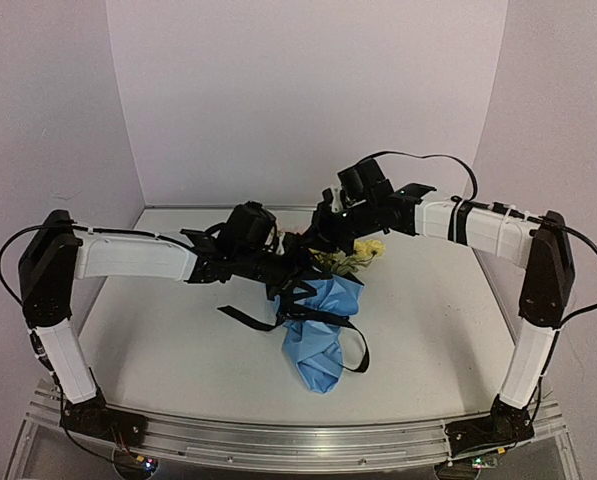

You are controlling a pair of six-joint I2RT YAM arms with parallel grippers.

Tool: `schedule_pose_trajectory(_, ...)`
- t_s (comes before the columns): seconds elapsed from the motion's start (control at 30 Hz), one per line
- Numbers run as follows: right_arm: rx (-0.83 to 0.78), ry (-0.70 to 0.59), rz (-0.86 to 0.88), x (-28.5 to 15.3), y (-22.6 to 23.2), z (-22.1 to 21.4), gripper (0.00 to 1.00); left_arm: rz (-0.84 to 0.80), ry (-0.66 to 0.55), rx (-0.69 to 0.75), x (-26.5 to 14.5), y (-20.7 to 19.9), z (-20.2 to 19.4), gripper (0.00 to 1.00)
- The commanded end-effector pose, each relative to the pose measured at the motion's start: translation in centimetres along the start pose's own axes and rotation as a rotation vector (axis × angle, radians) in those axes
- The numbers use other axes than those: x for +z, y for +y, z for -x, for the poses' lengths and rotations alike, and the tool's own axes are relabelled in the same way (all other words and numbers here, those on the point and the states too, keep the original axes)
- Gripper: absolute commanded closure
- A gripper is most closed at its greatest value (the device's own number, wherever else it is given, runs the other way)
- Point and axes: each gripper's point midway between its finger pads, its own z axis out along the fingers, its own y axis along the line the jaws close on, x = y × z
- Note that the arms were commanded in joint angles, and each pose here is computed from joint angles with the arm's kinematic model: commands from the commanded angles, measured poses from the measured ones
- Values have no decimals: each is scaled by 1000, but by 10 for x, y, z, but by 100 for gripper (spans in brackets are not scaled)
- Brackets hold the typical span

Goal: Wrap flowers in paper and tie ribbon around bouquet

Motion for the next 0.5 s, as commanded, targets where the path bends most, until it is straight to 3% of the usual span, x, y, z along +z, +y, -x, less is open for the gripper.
schedule_pose_trajectory(0.0,-30,-44,38,-21,14,7,100,-24,-104,215,-49,-30,1,45)
schedule_pose_trajectory(0.23,-21,-40,18,-23,6,0,100,63,-299,407,-107,-31,16,50)
schedule_pose_trajectory(0.47,-1,-40,24,-25,11,-4,100,270,-324,573,-102,-7,47,47)
